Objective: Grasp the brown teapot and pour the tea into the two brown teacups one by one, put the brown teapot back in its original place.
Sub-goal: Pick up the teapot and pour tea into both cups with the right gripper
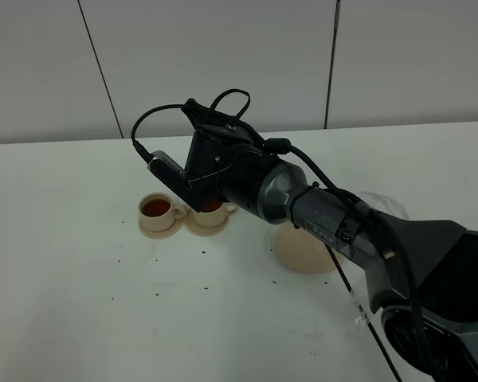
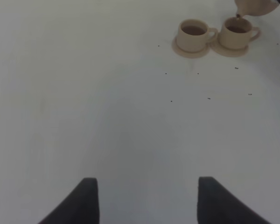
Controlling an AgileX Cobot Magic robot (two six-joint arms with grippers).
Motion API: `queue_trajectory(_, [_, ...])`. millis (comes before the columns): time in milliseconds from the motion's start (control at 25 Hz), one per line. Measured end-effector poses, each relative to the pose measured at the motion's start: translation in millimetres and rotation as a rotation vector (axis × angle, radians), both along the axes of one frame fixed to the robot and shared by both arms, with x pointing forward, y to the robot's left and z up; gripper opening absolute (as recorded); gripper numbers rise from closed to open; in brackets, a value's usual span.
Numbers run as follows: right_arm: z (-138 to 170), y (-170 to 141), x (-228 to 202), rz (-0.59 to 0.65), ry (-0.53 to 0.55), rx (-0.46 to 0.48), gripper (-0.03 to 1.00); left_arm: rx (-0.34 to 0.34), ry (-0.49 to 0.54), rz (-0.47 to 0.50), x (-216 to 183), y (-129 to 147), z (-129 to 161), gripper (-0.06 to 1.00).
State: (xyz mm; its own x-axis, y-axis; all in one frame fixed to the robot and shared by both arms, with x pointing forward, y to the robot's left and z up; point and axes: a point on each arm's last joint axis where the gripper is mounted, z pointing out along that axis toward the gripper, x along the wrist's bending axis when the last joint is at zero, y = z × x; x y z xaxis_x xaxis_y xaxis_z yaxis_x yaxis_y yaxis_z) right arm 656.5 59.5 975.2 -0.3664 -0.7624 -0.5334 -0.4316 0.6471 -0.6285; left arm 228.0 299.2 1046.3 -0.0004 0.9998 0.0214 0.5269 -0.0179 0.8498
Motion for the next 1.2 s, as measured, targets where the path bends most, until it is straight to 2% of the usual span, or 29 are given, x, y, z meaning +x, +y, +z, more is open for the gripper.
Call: queue_trajectory(1200, [0.1,0.7,0.1,0.040,-0.001,-0.045,0.09,0.000,0.000,0.000,0.0,0.0,0.0,0.53])
